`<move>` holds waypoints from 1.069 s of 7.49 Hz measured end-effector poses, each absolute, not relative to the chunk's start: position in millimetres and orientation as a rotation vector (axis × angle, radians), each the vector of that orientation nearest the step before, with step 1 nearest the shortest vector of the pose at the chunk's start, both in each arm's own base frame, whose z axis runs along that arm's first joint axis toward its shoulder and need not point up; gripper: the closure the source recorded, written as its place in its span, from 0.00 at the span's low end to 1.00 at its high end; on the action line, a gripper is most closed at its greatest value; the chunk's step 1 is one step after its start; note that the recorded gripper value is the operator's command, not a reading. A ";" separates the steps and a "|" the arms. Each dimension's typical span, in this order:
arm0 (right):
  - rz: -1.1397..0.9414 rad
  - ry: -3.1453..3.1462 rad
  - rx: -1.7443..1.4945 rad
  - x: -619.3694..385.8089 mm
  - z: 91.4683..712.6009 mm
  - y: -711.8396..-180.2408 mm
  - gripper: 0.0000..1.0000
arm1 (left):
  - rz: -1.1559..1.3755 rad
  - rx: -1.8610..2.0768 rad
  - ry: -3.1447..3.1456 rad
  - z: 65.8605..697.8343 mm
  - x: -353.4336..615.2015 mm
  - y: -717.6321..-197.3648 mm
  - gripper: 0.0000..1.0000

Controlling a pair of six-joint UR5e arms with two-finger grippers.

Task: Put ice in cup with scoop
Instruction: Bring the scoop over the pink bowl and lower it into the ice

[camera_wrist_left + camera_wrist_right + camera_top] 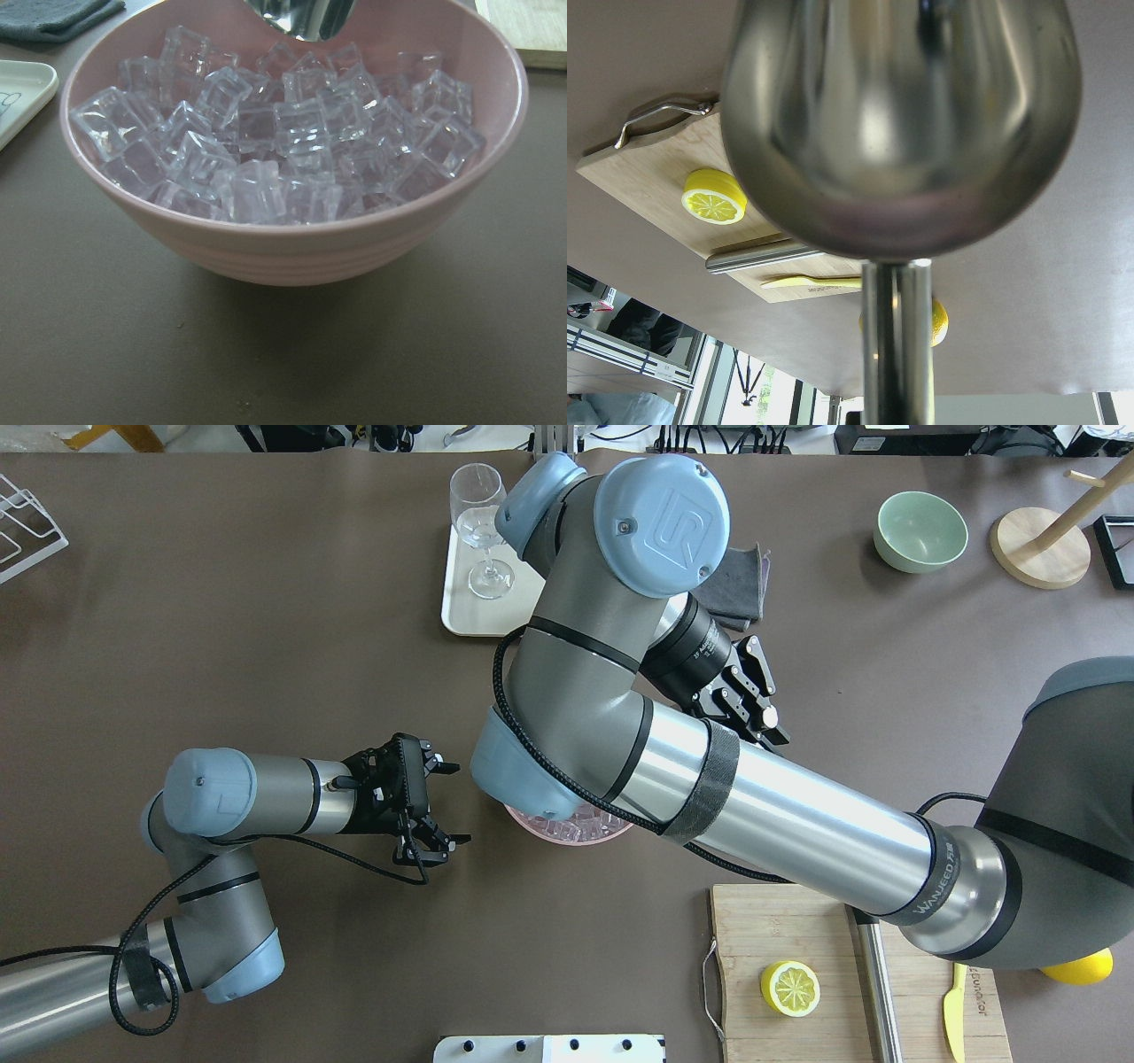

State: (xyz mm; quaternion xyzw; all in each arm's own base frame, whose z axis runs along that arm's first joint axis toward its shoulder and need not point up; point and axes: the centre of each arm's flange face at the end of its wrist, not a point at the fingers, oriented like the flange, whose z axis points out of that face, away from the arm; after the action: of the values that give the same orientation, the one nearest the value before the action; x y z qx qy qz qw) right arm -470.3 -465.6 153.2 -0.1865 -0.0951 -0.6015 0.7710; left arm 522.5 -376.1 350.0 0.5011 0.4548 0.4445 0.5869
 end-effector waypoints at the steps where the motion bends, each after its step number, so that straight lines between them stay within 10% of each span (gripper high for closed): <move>1: -1.300 -0.195 -0.413 -476.3 154.0 -461.5 1.00 | 1.033 1.170 1.058 349.8 522.6 -376.5 0.02; 8: -1.294 -0.149 -0.435 -507.2 159.3 -430.1 1.00 | 0.980 1.208 1.013 339.7 526.1 -385.5 0.02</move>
State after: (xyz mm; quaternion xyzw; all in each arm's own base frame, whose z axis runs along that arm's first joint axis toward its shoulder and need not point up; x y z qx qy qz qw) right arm -507.2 -430.1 159.3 -0.2006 -0.0687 -0.5975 0.7733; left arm 526.1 -385.5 339.7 0.5211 0.4368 0.4226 0.5992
